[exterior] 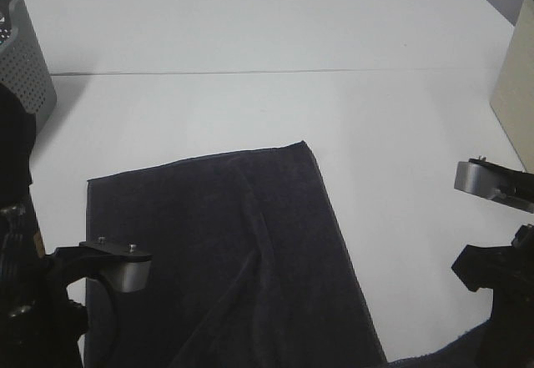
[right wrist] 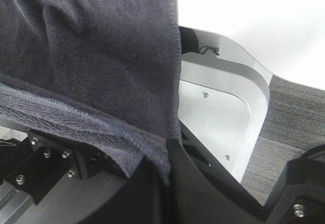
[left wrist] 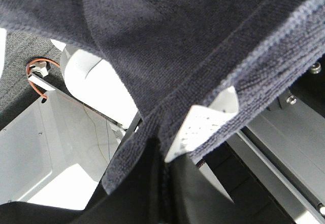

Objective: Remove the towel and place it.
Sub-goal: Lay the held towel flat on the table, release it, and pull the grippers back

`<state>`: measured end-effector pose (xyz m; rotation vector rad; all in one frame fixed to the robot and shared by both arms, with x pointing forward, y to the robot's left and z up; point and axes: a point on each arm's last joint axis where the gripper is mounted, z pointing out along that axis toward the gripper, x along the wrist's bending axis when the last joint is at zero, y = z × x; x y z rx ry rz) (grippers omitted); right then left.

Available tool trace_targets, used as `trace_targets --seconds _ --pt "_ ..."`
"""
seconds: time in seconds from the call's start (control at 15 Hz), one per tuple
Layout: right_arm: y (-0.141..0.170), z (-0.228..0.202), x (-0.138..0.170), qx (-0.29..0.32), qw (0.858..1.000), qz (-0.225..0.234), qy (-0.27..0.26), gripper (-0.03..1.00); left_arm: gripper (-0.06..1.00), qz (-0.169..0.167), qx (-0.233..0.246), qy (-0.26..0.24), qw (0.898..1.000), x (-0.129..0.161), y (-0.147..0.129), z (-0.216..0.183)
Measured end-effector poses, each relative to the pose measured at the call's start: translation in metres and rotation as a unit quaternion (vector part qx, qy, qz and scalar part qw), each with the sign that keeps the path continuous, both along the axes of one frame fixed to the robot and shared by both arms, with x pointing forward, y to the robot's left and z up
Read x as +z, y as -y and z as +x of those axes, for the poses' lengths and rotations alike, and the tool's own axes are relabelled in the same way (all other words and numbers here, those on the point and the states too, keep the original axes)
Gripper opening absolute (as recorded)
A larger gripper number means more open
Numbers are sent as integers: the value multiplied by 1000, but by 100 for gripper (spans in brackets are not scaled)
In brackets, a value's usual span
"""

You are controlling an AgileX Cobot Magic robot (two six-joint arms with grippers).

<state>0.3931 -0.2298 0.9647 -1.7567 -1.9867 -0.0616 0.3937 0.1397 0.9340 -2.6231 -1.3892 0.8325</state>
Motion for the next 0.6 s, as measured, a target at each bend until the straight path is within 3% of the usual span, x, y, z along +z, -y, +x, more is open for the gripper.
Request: trace_targets --seconds 0.47,0.6 --pt "1 0 0 -1 1000 -2 1 5 1 3 6 -2 1000 2 6 -1" --pt "1 0 0 -1 1000 -2 1 10 8 1 14 -6 1000 2 7 -1"
